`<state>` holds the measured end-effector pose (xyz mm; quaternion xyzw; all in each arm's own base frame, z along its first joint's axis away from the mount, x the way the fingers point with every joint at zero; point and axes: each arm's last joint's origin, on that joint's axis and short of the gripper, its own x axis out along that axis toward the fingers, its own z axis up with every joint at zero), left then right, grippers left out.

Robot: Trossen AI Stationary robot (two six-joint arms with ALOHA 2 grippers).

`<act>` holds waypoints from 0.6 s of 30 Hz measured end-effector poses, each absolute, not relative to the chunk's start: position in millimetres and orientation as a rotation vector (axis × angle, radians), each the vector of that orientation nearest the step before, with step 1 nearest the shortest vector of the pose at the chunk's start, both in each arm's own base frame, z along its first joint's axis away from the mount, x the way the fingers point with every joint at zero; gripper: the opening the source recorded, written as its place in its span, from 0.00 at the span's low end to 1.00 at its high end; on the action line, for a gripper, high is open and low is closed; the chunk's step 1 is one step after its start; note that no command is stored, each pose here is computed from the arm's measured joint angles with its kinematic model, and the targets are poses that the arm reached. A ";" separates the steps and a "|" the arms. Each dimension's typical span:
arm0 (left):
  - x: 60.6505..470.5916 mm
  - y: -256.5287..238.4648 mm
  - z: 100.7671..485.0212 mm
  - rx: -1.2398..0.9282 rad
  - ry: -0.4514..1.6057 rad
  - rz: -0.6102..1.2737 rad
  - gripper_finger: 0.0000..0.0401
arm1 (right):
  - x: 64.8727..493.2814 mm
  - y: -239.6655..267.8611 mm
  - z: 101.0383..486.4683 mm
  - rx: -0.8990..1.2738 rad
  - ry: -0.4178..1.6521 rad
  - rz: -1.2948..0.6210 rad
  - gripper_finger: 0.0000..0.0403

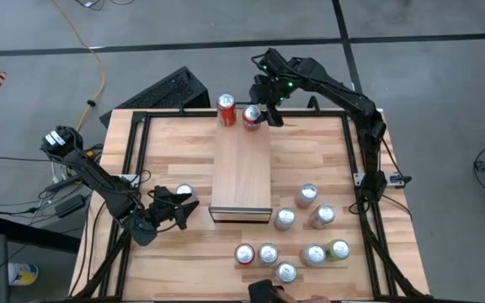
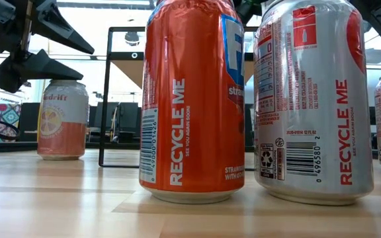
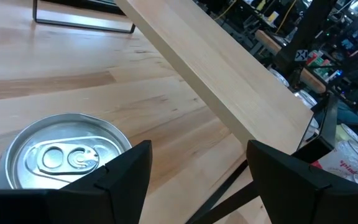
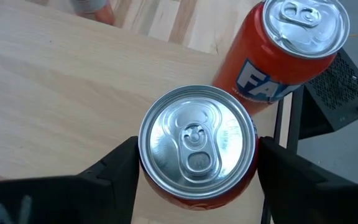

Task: Place canned beverage on shelf
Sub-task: Put the left red soda can on the shelf aligned with the other red soda can

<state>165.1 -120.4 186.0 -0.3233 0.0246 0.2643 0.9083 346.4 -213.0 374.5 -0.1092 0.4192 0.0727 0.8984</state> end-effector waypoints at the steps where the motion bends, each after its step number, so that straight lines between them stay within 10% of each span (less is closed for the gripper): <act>1: 165.1 -120.4 185.9 -0.668 0.051 0.545 0.63 | 346.5 -213.1 374.6 -0.225 0.867 0.149 0.67; 18: 165.1 -120.4 186.1 -0.671 0.049 0.546 0.63 | 348.9 -214.5 376.3 -0.241 0.863 0.099 0.79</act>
